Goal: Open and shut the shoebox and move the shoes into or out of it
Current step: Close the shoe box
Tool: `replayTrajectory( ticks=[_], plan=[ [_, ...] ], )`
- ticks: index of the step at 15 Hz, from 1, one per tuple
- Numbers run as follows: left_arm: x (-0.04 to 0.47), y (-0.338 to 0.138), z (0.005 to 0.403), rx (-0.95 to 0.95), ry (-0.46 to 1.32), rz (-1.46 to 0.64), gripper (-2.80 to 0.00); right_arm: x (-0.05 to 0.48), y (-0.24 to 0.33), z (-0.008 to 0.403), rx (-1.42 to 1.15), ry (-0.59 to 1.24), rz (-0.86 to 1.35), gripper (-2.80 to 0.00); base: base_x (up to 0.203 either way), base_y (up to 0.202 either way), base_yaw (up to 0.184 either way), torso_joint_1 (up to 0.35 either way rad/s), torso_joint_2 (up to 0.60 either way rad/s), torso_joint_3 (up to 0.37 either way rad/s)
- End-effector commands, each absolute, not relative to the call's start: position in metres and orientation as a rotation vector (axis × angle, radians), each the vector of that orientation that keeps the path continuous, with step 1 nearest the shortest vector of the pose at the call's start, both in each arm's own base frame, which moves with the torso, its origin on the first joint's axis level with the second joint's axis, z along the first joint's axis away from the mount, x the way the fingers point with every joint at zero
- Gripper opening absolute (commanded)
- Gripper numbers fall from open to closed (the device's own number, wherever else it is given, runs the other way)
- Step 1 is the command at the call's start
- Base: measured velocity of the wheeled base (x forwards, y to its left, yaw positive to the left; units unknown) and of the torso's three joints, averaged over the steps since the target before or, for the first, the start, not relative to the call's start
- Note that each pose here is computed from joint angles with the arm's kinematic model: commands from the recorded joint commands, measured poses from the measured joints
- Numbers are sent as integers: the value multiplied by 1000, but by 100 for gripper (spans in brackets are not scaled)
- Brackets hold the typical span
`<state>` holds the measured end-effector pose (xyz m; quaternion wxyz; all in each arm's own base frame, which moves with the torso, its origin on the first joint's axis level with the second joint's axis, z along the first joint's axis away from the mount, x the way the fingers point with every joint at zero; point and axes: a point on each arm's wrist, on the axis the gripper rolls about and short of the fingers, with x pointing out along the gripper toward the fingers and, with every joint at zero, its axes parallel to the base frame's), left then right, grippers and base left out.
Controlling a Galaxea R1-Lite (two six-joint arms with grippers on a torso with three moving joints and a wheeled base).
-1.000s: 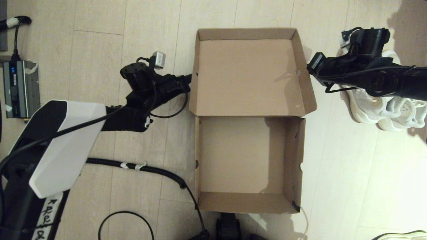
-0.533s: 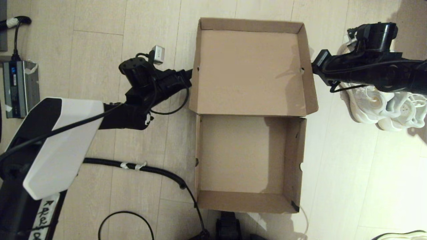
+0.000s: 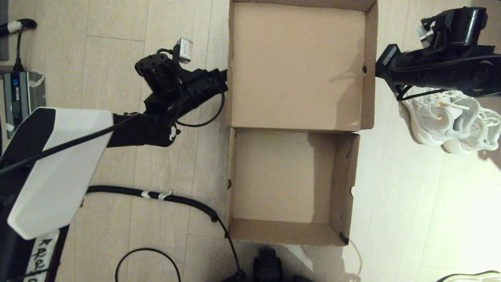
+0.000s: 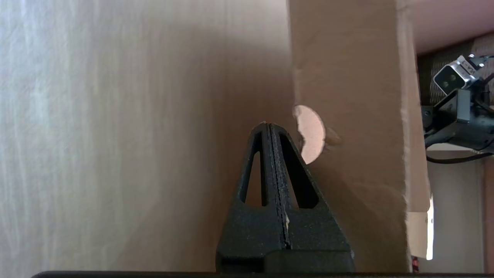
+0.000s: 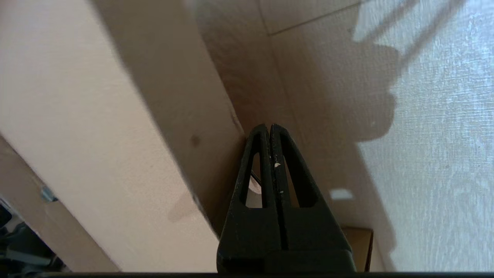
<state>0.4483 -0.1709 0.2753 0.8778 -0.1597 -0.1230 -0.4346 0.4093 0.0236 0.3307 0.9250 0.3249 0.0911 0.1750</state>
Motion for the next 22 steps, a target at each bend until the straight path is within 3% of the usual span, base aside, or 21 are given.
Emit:
replayTrajectory(
  ticks=[1, 8, 22],
  plan=[
    [441, -172, 286, -335, -280, -914, -280, 399, 23, 340, 668, 170, 366, -280, 0, 0, 0, 0, 0, 0],
    [424, -173, 310, -355, -321, -934, -280, 383, 22, 355, 667, 155, 370, -280, 0, 0, 0, 0, 0, 0],
    [395, -166, 349, -940, -145, -1225, -280, 365, 22, 370, 663, 152, 396, -280, 0, 0, 0, 0, 0, 0]
  ],
)
